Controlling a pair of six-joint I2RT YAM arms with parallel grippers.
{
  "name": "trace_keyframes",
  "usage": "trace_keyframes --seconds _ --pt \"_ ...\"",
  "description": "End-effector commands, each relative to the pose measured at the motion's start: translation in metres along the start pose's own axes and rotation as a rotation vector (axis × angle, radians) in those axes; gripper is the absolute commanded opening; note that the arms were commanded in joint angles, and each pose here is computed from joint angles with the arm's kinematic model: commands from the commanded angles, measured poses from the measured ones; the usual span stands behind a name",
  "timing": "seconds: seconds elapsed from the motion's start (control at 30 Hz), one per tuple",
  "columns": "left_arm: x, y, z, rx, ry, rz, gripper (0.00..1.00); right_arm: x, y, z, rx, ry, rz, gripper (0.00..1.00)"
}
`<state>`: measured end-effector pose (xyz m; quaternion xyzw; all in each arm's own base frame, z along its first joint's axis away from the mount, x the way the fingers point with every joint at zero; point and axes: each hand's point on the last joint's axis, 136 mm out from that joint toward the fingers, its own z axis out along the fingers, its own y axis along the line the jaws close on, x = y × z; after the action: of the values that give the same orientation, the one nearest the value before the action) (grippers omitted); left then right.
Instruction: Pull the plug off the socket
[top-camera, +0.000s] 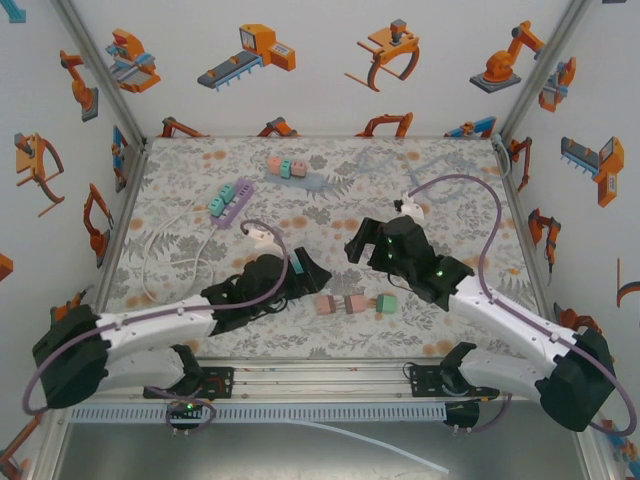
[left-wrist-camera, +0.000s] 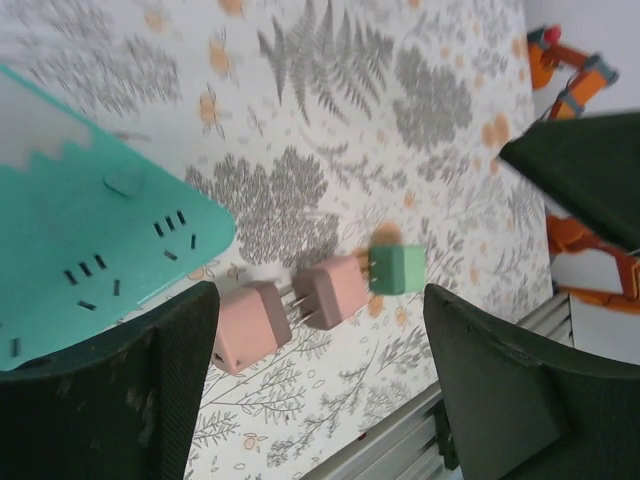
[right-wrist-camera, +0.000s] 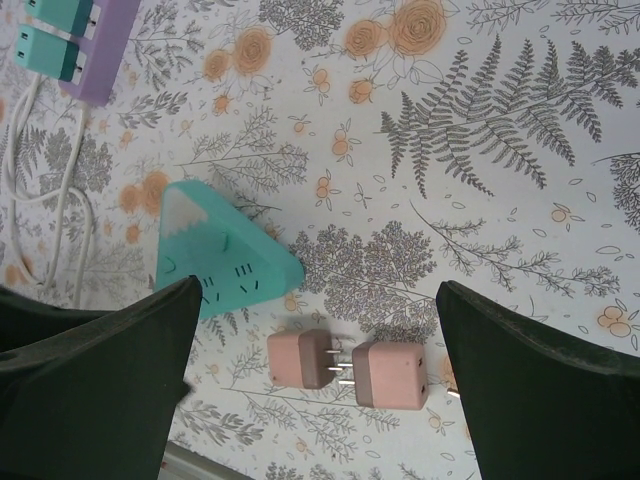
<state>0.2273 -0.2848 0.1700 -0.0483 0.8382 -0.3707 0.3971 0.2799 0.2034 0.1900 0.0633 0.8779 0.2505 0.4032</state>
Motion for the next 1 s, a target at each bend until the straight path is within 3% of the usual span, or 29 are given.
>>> trace_keyframes --seconds 0.0,0.1,0.23,0.43,0.63,0.83,0.97 --pt "-0.035 0.037 -0.027 -0.232 -0.048 0.104 0.76 -0.018 0.003 -0.01 0.012 -0.054 -0.027 0.9" --pt "-0.083 0.053 -0.034 -0.308 -0.049 0.1 0.77 -0.024 0.005 -0.013 0.012 -0.07 -0.043 0.9" --pt "-0.149 0.077 -0.032 -0.427 -0.049 0.22 0.78 -0.026 0.006 -0.014 0.009 -0.075 -0.06 0.9" --pt "-0.205 0.14 0.007 -0.67 0.096 0.457 0.79 -0.026 0.005 -0.018 0.004 -0.085 -0.066 0.9" --pt "-0.223 0.192 0.064 -0.694 0.31 0.606 0.83 -0.031 0.0 -0.029 0.01 -0.114 -0.086 0.9" --pt "-0.23 0.22 0.106 -0.608 0.401 0.655 1.0 -0.036 -0.005 -0.037 0.026 -0.149 -0.097 0.91" --pt "-0.226 0.228 0.125 -0.539 0.441 0.65 0.97 -0.04 -0.003 -0.039 0.028 -0.159 -0.109 0.91"
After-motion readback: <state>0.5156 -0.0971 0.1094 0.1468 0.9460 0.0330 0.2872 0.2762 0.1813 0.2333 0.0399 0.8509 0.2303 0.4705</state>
